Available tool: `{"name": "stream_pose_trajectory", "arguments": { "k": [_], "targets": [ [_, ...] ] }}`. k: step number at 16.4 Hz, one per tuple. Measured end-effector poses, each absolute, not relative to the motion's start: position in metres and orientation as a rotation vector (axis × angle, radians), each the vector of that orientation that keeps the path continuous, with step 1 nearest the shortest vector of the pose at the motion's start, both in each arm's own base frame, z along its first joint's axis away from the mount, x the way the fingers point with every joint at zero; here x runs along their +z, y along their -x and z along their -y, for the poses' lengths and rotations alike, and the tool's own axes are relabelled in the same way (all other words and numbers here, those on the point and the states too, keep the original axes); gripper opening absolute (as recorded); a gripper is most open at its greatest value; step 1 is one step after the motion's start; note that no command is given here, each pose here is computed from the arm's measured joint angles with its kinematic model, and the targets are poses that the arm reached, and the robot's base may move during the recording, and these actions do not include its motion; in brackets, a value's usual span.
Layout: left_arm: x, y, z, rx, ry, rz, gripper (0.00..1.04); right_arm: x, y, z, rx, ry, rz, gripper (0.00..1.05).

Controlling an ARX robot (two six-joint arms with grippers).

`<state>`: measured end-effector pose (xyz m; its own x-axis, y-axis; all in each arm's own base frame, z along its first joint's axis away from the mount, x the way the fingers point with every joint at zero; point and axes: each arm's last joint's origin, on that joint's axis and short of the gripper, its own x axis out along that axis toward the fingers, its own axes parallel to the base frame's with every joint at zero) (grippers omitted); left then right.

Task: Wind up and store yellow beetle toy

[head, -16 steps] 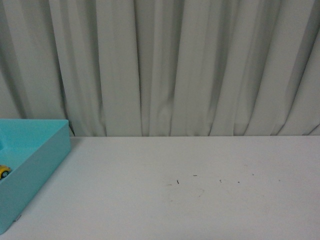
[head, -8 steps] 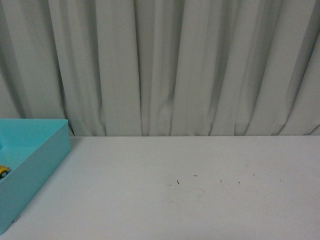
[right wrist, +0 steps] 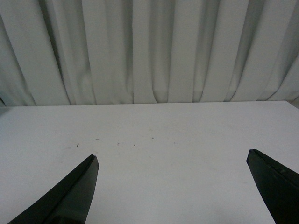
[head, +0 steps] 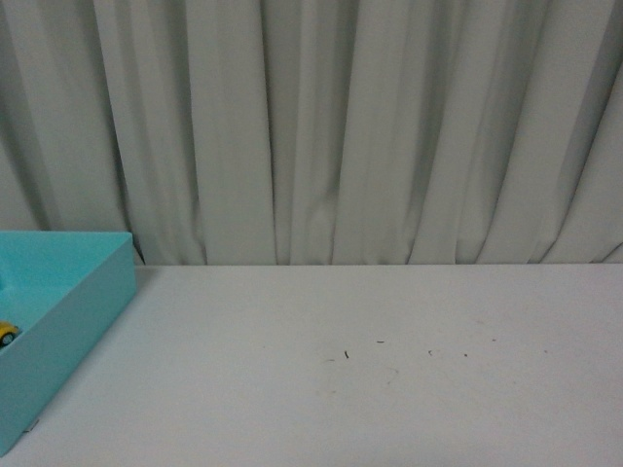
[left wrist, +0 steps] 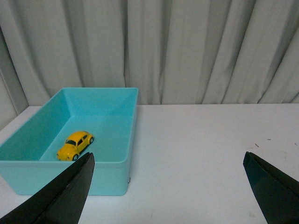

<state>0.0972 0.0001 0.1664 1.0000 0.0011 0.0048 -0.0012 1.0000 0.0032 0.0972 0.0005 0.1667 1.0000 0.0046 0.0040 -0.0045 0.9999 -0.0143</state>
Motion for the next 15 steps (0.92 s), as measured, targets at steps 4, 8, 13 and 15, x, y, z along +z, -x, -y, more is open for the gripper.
{"name": "stream_pose_trajectory", "arguments": {
  "k": [4, 8, 13, 15],
  "targets": [
    [0.1664, -0.0972, -0.0001, 0.001, -0.003, 0.005, 0.98, 0.1667, -0.0972, -0.0005, 0.005, 0.014, 0.004, 0.98],
    [0.1664, -0.0972, -0.0001, 0.001, -0.003, 0.005, 0.98, 0.1667, -0.0972, -0.0005, 0.005, 0.015, 0.004, 0.98],
    [0.1664, -0.0972, -0.0001, 0.001, -0.003, 0.005, 0.98, 0.1667, -0.0972, -0.0005, 0.005, 0.014, 0.004, 0.98],
    [0.1664, -0.0972, -0.0001, 0.001, -0.003, 0.005, 0.98, 0.1667, -0.0972, -0.0005, 0.005, 0.014, 0.004, 0.98]
  ]
}}
